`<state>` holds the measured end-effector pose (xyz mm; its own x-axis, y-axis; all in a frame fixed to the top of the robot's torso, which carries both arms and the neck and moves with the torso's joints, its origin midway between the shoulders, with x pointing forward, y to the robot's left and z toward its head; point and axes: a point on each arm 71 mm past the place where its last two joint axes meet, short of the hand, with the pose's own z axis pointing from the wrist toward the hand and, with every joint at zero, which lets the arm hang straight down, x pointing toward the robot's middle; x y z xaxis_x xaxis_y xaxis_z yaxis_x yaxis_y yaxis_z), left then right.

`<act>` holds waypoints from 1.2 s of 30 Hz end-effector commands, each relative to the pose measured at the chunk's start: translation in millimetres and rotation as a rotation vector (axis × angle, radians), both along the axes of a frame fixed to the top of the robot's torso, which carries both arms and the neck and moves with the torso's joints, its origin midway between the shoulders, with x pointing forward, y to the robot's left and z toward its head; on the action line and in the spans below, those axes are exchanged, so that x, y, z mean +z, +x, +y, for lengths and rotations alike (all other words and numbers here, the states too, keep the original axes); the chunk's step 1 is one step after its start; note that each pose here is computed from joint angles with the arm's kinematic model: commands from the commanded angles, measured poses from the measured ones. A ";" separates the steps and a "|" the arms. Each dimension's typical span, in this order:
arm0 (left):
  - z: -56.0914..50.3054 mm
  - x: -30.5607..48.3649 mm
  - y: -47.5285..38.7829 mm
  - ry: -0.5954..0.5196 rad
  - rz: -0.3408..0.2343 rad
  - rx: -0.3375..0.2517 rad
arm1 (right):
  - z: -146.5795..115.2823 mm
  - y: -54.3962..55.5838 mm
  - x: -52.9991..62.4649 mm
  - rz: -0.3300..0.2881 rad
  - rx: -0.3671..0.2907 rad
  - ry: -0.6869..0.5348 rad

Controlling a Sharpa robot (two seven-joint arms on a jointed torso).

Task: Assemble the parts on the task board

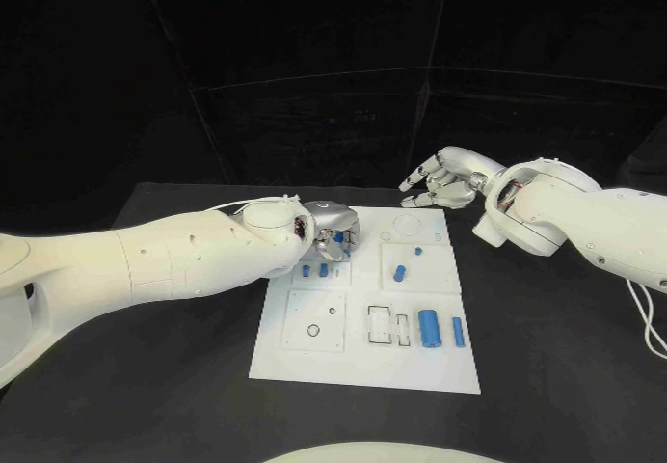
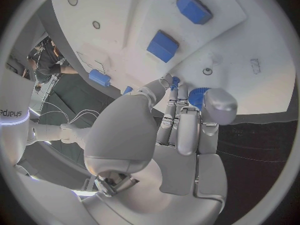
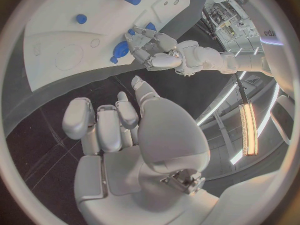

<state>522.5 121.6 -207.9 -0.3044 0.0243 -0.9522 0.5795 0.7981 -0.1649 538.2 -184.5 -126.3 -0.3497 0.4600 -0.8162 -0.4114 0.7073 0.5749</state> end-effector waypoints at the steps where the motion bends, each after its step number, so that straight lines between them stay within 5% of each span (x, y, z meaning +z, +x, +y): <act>1: -1.4 -0.7 0.2 0.016 0.000 -0.005 | 1.5 -0.3 2.0 -0.012 0.007 0.002; 17: -2.3 -3.6 0.5 0.026 0.011 0.002 | 1.9 -0.3 2.0 -0.011 0.008 0.002; 36: 6.7 8.5 -10.3 -0.058 -0.048 -0.015 | 1.3 0.3 2.0 -0.015 0.007 0.001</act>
